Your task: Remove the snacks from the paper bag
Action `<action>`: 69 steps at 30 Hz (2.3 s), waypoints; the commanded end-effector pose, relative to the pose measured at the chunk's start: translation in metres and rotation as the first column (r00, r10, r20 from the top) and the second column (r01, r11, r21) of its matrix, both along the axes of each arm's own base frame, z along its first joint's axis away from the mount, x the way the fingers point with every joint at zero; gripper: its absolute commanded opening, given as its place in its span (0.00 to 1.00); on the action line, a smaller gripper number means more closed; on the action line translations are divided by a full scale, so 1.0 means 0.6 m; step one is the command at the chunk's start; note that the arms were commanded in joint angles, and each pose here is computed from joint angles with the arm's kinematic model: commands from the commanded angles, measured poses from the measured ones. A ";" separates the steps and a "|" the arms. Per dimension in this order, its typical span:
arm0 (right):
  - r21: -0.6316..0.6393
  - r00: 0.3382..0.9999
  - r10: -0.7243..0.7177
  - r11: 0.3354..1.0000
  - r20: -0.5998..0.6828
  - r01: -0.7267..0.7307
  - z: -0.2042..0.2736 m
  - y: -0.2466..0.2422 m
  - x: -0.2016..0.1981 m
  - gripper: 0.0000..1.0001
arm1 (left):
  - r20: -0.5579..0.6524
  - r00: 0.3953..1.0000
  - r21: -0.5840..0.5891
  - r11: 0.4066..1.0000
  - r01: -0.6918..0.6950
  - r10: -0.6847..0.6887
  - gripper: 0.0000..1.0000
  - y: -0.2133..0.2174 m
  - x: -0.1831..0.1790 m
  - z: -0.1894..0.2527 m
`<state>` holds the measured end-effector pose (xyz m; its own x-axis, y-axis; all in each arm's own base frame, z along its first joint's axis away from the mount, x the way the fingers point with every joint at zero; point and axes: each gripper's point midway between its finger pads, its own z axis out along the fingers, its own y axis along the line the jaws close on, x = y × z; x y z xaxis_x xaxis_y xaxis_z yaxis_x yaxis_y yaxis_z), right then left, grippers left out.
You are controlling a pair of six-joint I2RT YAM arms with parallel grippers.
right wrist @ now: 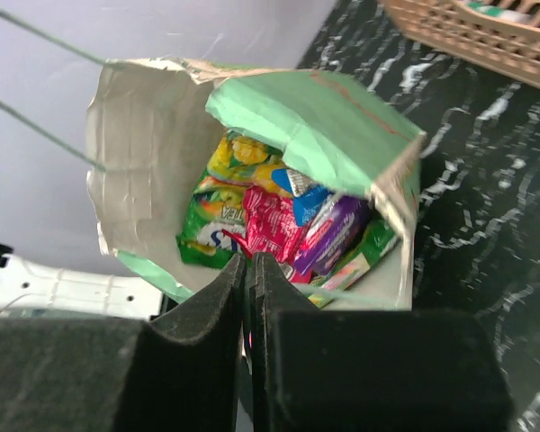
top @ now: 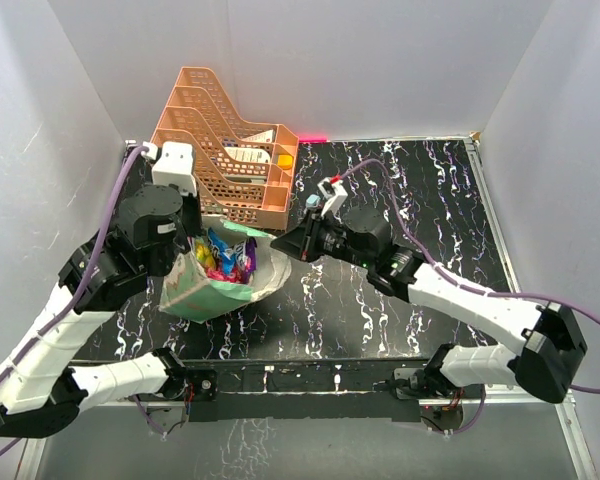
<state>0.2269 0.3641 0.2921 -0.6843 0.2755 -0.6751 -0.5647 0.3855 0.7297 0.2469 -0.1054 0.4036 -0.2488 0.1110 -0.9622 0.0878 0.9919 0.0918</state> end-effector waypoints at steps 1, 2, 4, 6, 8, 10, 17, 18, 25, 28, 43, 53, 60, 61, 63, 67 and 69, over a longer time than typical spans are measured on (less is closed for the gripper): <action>-0.080 0.991 -0.131 0.988 0.037 0.133 -0.025 -0.055 0.012 0.08 | 0.082 0.987 -0.240 0.958 0.155 -0.139 0.00 -0.048 -0.020 0.036; -0.100 0.991 -0.131 0.986 0.022 0.132 -0.043 -0.061 0.006 0.08 | 0.069 0.980 -0.263 0.944 0.197 -0.186 0.00 -0.064 -0.026 0.023; -0.125 0.992 -0.126 0.984 -0.001 0.125 -0.067 -0.072 -0.006 0.08 | 0.052 0.959 -0.307 0.909 0.281 -0.278 0.00 -0.095 -0.038 0.002; -0.155 0.991 -0.129 0.980 -0.030 0.123 -0.092 -0.084 -0.016 0.09 | 0.044 0.941 -0.341 0.880 0.329 -0.335 0.00 -0.117 -0.046 -0.012; -0.190 0.990 -0.131 0.975 -0.057 0.118 -0.118 -0.096 -0.028 0.10 | 0.029 0.924 -0.365 0.856 0.365 -0.382 0.00 -0.136 -0.052 -0.024; -0.211 0.989 -0.126 0.972 -0.079 0.107 -0.136 -0.105 -0.039 0.11 | 0.020 0.906 -0.388 0.832 0.397 -0.423 0.00 -0.153 -0.057 -0.032; -0.261 0.984 -0.103 0.963 -0.146 0.062 -0.190 -0.125 -0.072 0.14 | -0.042 0.868 -0.451 0.784 0.425 -0.495 0.00 -0.196 -0.063 -0.068; -0.284 0.983 -0.121 0.956 -0.139 0.077 -0.193 -0.132 -0.069 0.15 | -0.050 0.867 -0.452 0.785 0.423 -0.496 0.00 -0.197 -0.063 -0.071; -0.611 0.924 -0.379 0.719 0.055 0.331 -0.205 -0.265 -0.024 0.45 | -0.046 0.888 -0.438 0.808 0.393 -0.457 0.00 -0.170 -0.069 -0.054; -0.662 0.905 -0.408 0.647 0.116 0.377 -0.168 -0.296 -0.016 0.56 | -0.042 0.905 -0.422 0.829 0.369 -0.424 0.00 -0.149 -0.071 -0.042; -0.338 0.964 -0.166 0.937 -0.208 0.088 -0.100 0.051 -0.027 0.53 | -0.069 0.991 -0.367 0.927 0.084 -0.118 0.00 -0.004 -0.087 -0.057; -0.405 0.948 -0.246 0.902 -0.199 0.149 -0.103 0.110 -0.018 0.52 | -0.046 0.997 -0.380 0.922 -0.077 0.065 0.00 0.093 -0.117 -0.056; -0.433 0.914 -0.392 0.845 -0.100 0.315 -0.091 0.058 0.014 0.52 | -0.016 0.993 -0.398 0.911 -0.112 0.115 0.00 0.119 -0.123 -0.048; -0.438 0.912 -0.399 0.840 -0.097 0.321 -0.095 0.058 0.017 0.52 | -0.011 0.995 -0.410 0.907 -0.097 0.102 0.00 0.114 -0.124 -0.047; -0.445 0.914 -0.393 0.839 -0.096 0.314 -0.104 0.068 0.021 0.52 | -0.005 0.997 -0.424 0.903 -0.077 0.082 0.00 0.106 -0.123 -0.045; -0.475 0.920 -0.385 0.824 -0.070 0.309 -0.121 0.088 0.034 0.52 | -0.018 0.997 -0.412 0.908 -0.081 0.081 0.00 0.100 -0.119 -0.051; -0.480 0.929 -0.365 0.827 -0.062 0.293 -0.125 0.104 0.039 0.52 | -0.018 0.997 -0.417 0.906 -0.070 0.069 0.00 0.097 -0.119 -0.048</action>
<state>0.2368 0.4091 0.2087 -0.7418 0.1897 -0.6432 -0.2181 0.8388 0.4989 0.1713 -0.0444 0.3610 -0.2835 -0.2728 -0.9194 0.0127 0.9575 -0.2880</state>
